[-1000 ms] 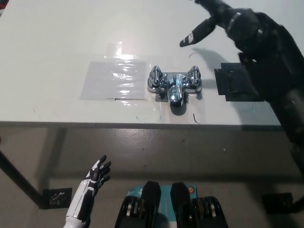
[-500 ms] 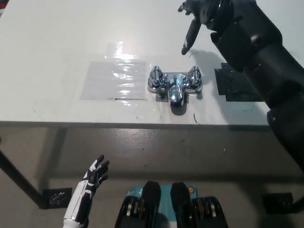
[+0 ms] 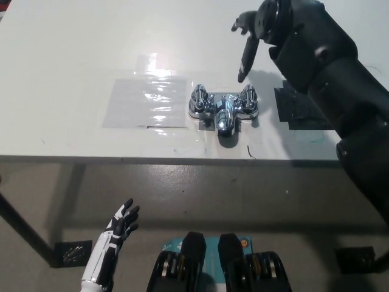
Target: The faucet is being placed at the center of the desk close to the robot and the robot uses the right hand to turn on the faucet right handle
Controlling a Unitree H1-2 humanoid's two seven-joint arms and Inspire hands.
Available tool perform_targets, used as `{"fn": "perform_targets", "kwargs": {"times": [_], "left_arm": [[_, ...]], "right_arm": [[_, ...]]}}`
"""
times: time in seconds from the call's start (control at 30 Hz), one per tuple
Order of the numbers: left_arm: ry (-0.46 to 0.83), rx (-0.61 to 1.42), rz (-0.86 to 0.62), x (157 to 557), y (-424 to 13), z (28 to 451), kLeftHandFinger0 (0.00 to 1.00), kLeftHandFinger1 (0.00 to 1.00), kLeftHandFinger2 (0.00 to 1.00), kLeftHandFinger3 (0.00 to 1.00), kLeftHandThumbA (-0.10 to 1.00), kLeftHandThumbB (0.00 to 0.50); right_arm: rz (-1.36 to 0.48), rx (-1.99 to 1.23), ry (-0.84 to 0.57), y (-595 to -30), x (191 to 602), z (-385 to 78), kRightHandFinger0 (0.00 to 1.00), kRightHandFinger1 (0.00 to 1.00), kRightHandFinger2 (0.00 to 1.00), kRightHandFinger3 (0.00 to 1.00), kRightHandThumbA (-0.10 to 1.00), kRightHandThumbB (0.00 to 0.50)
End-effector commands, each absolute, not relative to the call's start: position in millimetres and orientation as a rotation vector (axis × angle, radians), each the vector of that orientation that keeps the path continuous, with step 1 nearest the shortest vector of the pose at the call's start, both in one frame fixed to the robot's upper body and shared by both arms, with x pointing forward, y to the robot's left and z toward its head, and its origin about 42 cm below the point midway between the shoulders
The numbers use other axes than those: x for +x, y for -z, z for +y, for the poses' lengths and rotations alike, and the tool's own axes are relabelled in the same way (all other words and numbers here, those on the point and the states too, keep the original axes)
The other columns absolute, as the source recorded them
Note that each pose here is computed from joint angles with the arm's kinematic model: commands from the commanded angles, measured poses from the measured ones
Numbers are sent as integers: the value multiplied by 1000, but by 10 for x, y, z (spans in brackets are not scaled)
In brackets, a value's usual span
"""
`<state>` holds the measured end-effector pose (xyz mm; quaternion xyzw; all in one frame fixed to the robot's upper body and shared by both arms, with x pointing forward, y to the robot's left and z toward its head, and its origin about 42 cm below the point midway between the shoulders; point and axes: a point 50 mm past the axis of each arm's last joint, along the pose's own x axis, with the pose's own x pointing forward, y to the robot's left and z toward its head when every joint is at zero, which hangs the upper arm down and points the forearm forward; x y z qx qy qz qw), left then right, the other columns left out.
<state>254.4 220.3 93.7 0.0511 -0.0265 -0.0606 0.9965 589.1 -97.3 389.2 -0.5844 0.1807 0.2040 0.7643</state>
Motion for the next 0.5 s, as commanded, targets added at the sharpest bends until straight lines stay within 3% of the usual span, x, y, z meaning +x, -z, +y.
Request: {"fn": "perform_targets", "kwargs": {"times": [0.0,0.3,0.4,0.47], "left_arm": [[128,111,-101,2551,-990,2219,1000,1000,1000,1000,1000,146],[118,121,-110,2585,-1025,2218,1000,1000,1000,1000,1000,125],[119,119,-117,2610,-1038,2212,1000,1000,1000,1000,1000,127],[121,116,-122,2616,-1038,2210,1000,1000,1000,1000,1000,111]], "right_arm": [[336,-1234,-451,-4256,5913,-951,1000,1000,1000,1000,1000,286],[355,-1176,-393,-4156,5934,-1026,1000,1000,1000,1000,920,365],[360,-1192,-383,-4154,5934,-1040,1000,1000,1000,1000,921,416],[357,-1188,-382,-4144,5930,-1041,1000,1000,1000,1000,909,420]]}}
